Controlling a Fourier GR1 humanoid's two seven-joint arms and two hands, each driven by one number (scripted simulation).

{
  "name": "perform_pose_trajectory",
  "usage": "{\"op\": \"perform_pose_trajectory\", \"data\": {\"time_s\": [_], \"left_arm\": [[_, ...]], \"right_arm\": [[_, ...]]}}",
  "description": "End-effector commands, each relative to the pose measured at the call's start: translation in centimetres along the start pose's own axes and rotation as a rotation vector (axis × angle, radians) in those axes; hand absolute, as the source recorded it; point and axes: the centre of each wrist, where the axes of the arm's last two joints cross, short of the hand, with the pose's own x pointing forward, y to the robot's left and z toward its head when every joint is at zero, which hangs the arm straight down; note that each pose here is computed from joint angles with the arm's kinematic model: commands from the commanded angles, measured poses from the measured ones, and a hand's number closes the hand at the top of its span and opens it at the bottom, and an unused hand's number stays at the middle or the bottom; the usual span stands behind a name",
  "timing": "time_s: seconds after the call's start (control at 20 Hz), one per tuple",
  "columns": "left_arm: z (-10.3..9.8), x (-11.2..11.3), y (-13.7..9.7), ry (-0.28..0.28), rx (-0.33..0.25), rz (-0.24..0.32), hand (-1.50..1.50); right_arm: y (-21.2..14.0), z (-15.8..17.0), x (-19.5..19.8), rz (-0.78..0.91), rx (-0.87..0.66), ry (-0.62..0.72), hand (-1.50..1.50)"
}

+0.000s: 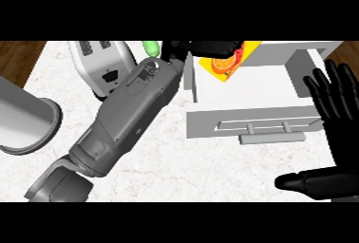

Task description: Pick up the cup, place it into the drawer and close the drawer

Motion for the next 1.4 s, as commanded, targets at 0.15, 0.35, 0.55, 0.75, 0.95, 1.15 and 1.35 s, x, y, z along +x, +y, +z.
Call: {"op": "perform_pose_trajectory", "data": {"time_s": [0.15,0.35,0.55,0.75,0.95,1.15,1.35], "left_arm": [[0.7,-2.3,-0.3,0.039,-0.018,-0.098,1.50],[-0.1,-1.4,-0.8,0.047,-0.055,-0.121,1.50],[0.3,-2.1,-1.1,0.064,-0.039,-0.239,1.50],[1.2,-2.9,-1.5,0.088,-0.050,-0.300,-1.50],[1.0,-2.4,-2.0,0.077,-0.028,-0.253,-1.50],[1.0,-2.4,-1.6,0.039,-0.031,-0.139,-1.50],[1.2,-1.8,-2.4,-0.020,-0.048,-0.051,-1.50]], "right_arm": [[-0.2,0.6,-0.4,0.001,0.014,-0.012,-1.50],[1.3,-0.5,-0.5,-0.011,0.034,-0.017,-1.50],[1.3,-1.6,-0.1,-0.017,0.068,-0.039,-1.50],[0.8,-1.7,0.2,-0.031,0.057,-0.037,-1.50],[0.8,-0.7,0.2,-0.066,0.052,-0.024,-1.50],[1.2,-1.2,0.2,-0.078,0.070,-0.043,-1.50],[0.8,-1.3,-0.3,-0.134,0.097,-0.048,-1.50]]}}
